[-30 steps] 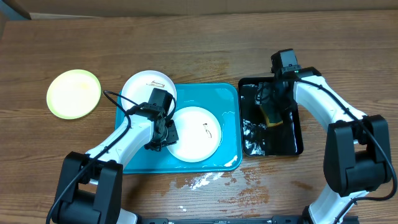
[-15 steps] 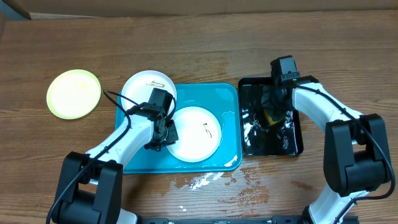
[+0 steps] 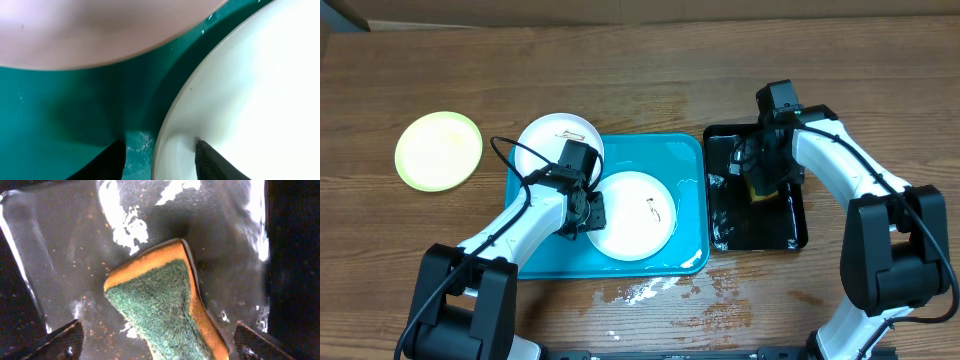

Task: Clean dirty plates on tray and stack at the side

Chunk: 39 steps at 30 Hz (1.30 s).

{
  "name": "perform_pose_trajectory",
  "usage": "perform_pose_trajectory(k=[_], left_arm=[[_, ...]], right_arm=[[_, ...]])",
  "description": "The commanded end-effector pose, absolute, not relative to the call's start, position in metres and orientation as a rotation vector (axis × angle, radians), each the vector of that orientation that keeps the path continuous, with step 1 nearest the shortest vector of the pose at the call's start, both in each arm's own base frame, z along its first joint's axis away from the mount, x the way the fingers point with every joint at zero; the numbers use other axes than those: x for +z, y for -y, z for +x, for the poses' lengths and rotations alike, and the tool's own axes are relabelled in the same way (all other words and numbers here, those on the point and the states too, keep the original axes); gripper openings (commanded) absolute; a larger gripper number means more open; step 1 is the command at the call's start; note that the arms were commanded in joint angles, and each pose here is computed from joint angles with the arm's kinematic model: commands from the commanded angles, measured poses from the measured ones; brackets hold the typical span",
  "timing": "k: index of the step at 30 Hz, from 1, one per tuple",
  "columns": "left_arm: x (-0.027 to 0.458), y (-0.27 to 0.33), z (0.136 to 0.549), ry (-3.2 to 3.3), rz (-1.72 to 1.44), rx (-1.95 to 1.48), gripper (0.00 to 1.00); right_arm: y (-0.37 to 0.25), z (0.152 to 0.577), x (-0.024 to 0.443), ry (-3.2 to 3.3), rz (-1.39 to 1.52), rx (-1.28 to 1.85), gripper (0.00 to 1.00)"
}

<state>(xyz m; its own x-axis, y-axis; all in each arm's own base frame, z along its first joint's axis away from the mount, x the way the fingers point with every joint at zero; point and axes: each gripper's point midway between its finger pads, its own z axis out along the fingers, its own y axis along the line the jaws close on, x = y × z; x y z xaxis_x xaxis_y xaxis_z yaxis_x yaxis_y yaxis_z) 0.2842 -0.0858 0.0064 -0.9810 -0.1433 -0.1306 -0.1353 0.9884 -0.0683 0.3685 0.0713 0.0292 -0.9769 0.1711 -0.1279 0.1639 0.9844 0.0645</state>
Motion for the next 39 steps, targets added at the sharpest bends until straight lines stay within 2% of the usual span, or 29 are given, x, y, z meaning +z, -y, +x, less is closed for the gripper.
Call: perform_pose_trajectory(k=[1,4,7,10,12,13,14,19,20,21,23,24,25,26,27,28,29,30,31,32,33,34,39], left_arm=[[0.004,0.085,0.285,-2.995,-0.152,-0.063,0.45],[0.004,0.090,0.283,-3.007,-0.149,-0.103,0.39],[0.004,0.092,0.282,-3.012,-0.147,-0.128,0.38],[0.004,0.091,0.279,-3.023,-0.149,-0.121,0.26],[0.004,0.091,0.275,-3.040,-0.149,-0.122,0.12],[0.004,0.091,0.275,-3.041,-0.149,-0.118,0.08],[0.004,0.090,0.275,-3.038,-0.149,-0.111,0.05],[0.005,0.085,0.286,-2.989,-0.151,-0.062,0.04],[0.005,0.085,0.287,-2.985,-0.151,-0.065,0.04],[0.005,0.086,0.288,-2.983,-0.151,-0.066,0.04],[0.005,0.086,0.288,-2.982,-0.152,-0.067,0.05],[0.005,0.086,0.288,-2.982,-0.151,-0.067,0.05],[0.005,0.086,0.288,-2.982,-0.151,-0.067,0.05],[0.005,0.086,0.288,-2.982,-0.151,-0.066,0.05],[0.005,0.086,0.288,-2.982,-0.151,-0.067,0.05],[0.005,0.086,0.288,-2.983,-0.151,-0.066,0.05],[0.005,0.086,0.288,-2.983,-0.151,-0.066,0.05],[0.005,0.086,0.288,-2.982,-0.152,-0.067,0.05],[0.005,0.086,0.288,-2.983,-0.152,-0.066,0.05],[0.005,0.086,0.288,-2.983,-0.152,-0.067,0.05],[0.005,0.086,0.288,-2.983,-0.152,-0.066,0.05],[0.005,0.086,0.287,-2.984,-0.152,-0.067,0.05],[0.005,0.085,0.285,-2.992,-0.151,-0.062,0.06]], right_arm=[[-0.069,0.359,0.023,-3.006,0.255,0.082,0.99],[-0.068,0.353,0.015,-3.018,0.256,0.079,0.97],[-0.068,0.351,0.012,-3.019,0.256,0.079,0.89],[-0.069,0.351,0.012,-3.020,0.256,0.085,0.88],[-0.072,0.348,0.012,-3.034,0.254,0.106,0.87],[-0.072,0.346,0.012,-3.041,0.255,0.109,0.83],[-0.071,0.345,0.012,-3.047,0.255,0.105,0.75],[-0.071,0.345,0.012,-3.047,0.256,0.106,0.13],[-0.071,0.345,0.012,-3.047,0.256,0.105,0.11],[-0.071,0.345,0.012,-3.047,0.255,0.105,0.22],[-0.071,0.345,0.012,-3.047,0.256,0.105,0.76],[-0.071,0.345,0.012,-3.048,0.256,0.105,0.75],[-0.071,0.344,0.012,-3.051,0.256,0.103,0.63],[-0.071,0.344,0.012,-3.053,0.256,0.102,0.30],[-0.071,0.343,0.012,-3.054,0.257,0.102,0.06],[-0.071,0.343,0.012,-3.054,0.256,0.102,0.04],[-0.071,0.343,0.012,-3.054,0.256,0.102,0.11],[-0.071,0.343,0.012,-3.054,0.256,0.102,0.48],[-0.071,0.343,0.012,-3.054,0.256,0.102,0.71],[-0.071,0.345,0.012,-3.049,0.255,0.104,0.79],[-0.071,0.347,0.013,-3.040,0.255,0.106,0.86],[-0.071,0.351,0.015,-3.029,0.258,0.109,0.89],[-0.071,0.378,0.026,-2.932,0.258,0.124,0.89]])
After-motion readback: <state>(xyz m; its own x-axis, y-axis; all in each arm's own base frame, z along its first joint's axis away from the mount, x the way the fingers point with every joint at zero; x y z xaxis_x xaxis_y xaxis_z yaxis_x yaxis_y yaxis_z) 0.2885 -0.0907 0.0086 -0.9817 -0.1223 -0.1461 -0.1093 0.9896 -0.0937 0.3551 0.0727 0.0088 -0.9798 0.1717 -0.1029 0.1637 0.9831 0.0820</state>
